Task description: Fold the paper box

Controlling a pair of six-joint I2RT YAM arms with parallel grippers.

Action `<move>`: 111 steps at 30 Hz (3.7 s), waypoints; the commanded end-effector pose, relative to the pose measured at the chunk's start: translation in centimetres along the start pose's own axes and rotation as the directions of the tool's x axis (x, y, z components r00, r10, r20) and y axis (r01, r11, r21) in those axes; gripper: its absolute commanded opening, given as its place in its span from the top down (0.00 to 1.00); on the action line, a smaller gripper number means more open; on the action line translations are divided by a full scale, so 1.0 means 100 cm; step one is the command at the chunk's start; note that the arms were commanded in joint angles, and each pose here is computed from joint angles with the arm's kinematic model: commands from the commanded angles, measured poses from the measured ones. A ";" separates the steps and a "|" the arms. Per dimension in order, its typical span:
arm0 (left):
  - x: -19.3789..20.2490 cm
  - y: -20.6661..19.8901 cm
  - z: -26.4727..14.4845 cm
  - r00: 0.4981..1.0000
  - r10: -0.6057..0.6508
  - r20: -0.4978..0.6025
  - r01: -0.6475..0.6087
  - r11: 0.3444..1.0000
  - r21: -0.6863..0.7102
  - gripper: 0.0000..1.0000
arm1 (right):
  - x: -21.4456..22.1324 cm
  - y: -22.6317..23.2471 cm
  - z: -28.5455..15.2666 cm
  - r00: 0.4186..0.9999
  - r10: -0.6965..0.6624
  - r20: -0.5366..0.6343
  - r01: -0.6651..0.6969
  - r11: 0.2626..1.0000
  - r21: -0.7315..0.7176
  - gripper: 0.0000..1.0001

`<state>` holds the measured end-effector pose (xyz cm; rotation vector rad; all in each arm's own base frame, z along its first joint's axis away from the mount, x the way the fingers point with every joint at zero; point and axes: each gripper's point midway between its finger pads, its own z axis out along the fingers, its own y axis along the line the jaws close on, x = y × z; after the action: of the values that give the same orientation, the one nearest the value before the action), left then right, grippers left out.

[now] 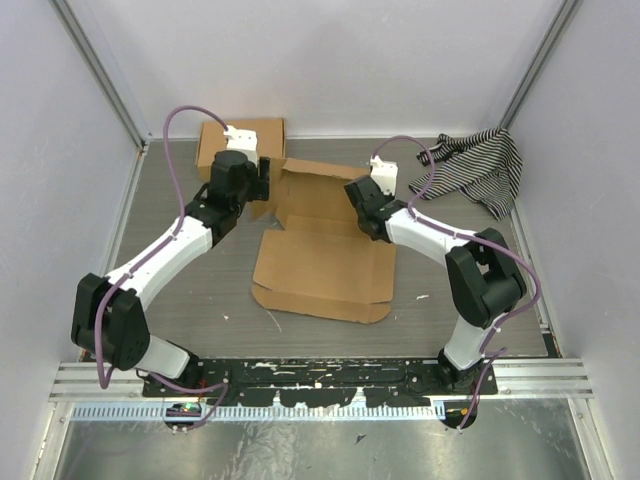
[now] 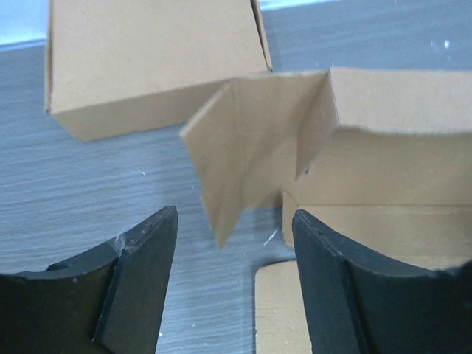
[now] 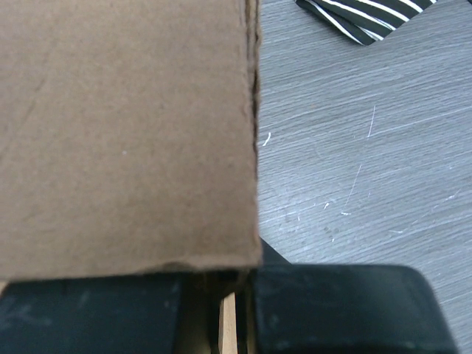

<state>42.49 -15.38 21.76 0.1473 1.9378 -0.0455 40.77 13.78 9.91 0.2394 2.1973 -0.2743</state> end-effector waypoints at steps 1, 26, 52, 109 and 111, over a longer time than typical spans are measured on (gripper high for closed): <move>-0.033 0.036 -0.006 1.000 0.004 0.019 -0.001 0.992 -0.126 0.23 | -0.013 -0.020 0.000 0.998 -0.064 0.020 0.065 0.998 -0.027 0.99; 0.043 0.010 0.086 0.907 -0.410 -0.101 0.416 0.825 0.382 0.51 | -0.034 -0.043 0.021 0.995 -0.099 -0.005 0.093 0.950 -0.298 0.98; 0.051 -0.063 0.023 0.940 -0.272 -0.206 0.341 0.743 0.575 0.61 | -0.049 -0.027 0.033 0.998 -0.057 -0.032 0.044 0.943 -0.331 0.96; 0.010 0.018 0.033 0.909 -0.393 -0.138 0.396 0.711 0.581 0.40 | -0.049 -0.007 0.022 0.989 -0.093 -0.115 0.005 0.800 -0.600 0.97; 0.003 0.017 0.033 0.889 -0.429 -0.159 0.424 0.641 0.640 0.41 | -0.050 -0.007 0.021 0.989 -0.088 -0.116 0.000 0.798 -0.602 0.97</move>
<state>46.00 -12.51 17.56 0.1016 1.9405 -0.7721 44.09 10.82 9.77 -0.0963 2.3824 0.3346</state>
